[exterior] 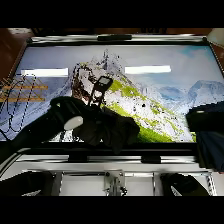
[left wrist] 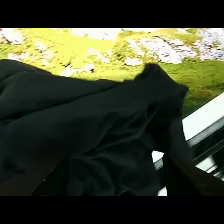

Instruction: Fold the shirts.

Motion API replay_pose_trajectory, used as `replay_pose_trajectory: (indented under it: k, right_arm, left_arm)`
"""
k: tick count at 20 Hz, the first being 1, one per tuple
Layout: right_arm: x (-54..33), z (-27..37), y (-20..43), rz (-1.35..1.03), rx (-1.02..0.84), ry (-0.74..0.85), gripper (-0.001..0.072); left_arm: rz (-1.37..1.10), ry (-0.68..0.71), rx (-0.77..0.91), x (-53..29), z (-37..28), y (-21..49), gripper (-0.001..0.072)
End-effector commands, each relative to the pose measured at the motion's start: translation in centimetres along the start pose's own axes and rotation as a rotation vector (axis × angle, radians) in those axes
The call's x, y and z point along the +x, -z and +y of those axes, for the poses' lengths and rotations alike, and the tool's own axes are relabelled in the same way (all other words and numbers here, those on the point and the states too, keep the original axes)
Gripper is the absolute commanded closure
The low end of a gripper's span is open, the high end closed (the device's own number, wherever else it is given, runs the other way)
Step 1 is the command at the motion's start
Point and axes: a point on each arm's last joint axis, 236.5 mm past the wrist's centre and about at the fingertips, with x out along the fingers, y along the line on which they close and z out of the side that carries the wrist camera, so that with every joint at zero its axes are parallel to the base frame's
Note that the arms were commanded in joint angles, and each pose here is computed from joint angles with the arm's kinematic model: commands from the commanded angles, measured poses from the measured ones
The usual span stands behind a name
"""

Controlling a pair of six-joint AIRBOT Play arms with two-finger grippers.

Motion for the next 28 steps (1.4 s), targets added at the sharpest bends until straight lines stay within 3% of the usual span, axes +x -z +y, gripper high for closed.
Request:
replay_pose_trajectory:
  k: [1,4,8,13,20,22,24,25,26,27,28]
  right_arm:
    - [6.8,2.4,1.6,0.168,-0.152,-0.004,0.0081]
    - [11.7,5.1,2.9,0.354,-0.170,-0.140,0.0081]
    - [15.3,6.8,3.8,0.527,-0.061,-0.349,0.0081]
    - [17.7,5.5,4.2,0.590,-0.013,-0.344,0.0081]
    - [19.3,5.4,5.1,0.650,-0.022,-0.331,0.0081]
    - [20.1,6.1,5.6,0.670,-0.053,-0.339,0.0081]
    - [21.5,7.5,6.0,0.683,-0.102,-0.350,0.0081]
    - [22.4,8.2,6.3,0.685,-0.113,-0.354,0.0081]
    - [23.2,9.2,6.9,0.693,-0.113,-0.371,0.0081]
    - [23.7,10.4,7.5,0.708,-0.099,-0.405,0.0081]
    - [24.1,11.6,8.3,0.725,-0.086,-0.443,0.0081]
  left_arm:
    - [0.237,-0.194,0.077,-4.8,8.9,2.8,-0.0003]
    - [0.282,-0.240,-0.077,-8.7,15.4,4.7,-0.0003]
    - [0.335,-0.165,-0.286,-5.6,18.3,10.0,-0.0003]
    - [0.326,-0.042,-0.451,2.8,17.6,14.5,-0.0002]
    - [0.343,0.086,-0.412,7.2,15.9,15.1,0.0006]
    - [0.318,0.095,-0.423,7.5,15.8,14.5,0.0131]
    - [0.300,0.101,-0.430,7.6,15.7,14.1,0.0168]
    - [0.298,0.101,-0.430,7.6,15.7,14.0,0.0337]
    - [0.299,0.101,-0.430,7.6,15.7,14.1,0.0457]
    - [0.299,0.101,-0.430,7.6,15.7,14.0,0.0483]
    - [0.300,0.101,-0.430,7.6,15.7,14.1,0.0580]
